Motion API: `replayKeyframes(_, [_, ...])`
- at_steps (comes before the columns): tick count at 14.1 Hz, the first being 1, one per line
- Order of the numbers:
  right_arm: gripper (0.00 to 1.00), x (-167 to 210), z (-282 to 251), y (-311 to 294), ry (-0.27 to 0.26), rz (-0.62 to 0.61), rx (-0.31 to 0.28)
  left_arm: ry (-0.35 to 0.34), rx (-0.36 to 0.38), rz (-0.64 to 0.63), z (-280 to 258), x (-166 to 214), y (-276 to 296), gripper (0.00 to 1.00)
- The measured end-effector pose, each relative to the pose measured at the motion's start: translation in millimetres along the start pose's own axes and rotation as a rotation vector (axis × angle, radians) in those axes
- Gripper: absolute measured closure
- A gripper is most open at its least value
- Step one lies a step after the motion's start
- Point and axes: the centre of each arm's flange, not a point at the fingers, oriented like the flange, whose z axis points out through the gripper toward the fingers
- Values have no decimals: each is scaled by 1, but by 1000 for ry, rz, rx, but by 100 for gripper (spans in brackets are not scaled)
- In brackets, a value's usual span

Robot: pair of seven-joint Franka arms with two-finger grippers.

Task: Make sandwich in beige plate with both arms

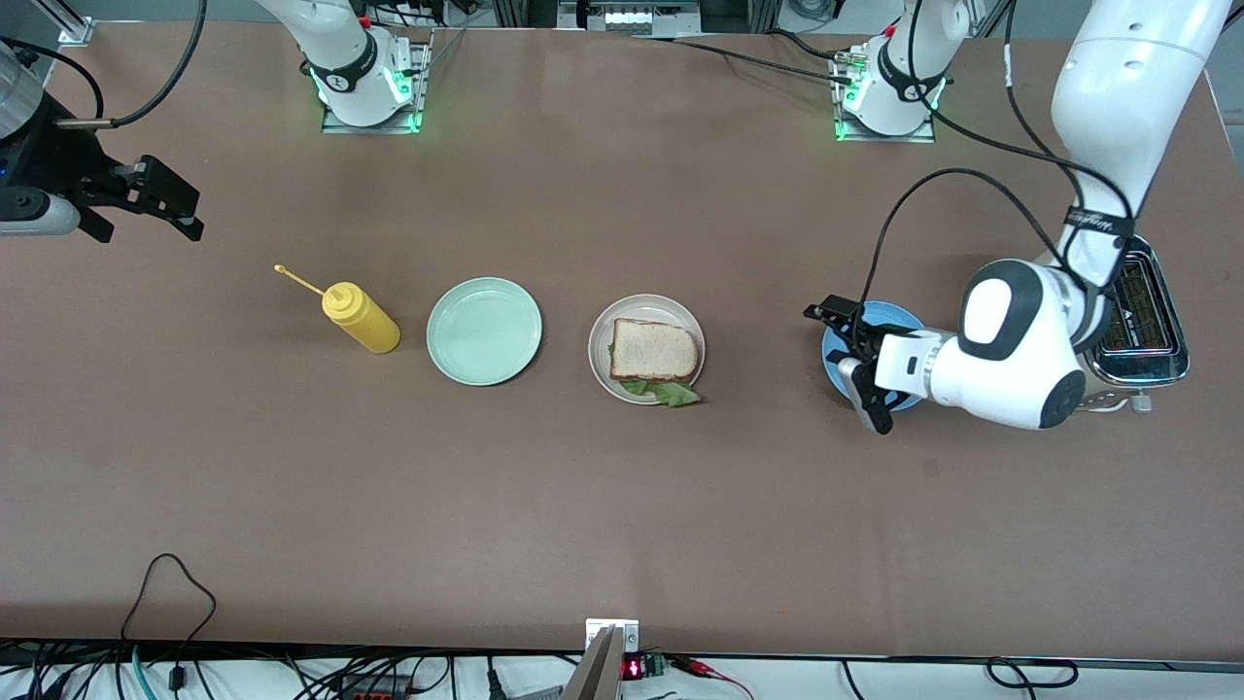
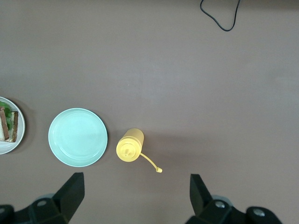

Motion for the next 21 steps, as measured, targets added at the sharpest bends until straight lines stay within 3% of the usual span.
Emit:
replayKeyframes(5, [0, 0, 0, 0, -1, -1, 0, -169, 192, -67, -79, -19, 39, 0])
replayKeyframes(10, [0, 0, 1, 0, -1, -1, 0, -206, 408, -120, -142, -38, 81, 0])
replayKeyframes(14, [0, 0, 1, 0, -2, -1, 0, -251, 486, -163, -178, -56, 112, 0])
replayKeyframes(17, [0, 0, 1, 0, -2, -1, 0, -237, 554, -232, -202, -61, 129, 0])
replayKeyframes(21, [0, 1, 1, 0, -2, -1, 0, -133, 660, -454, -225, -72, 164, 0])
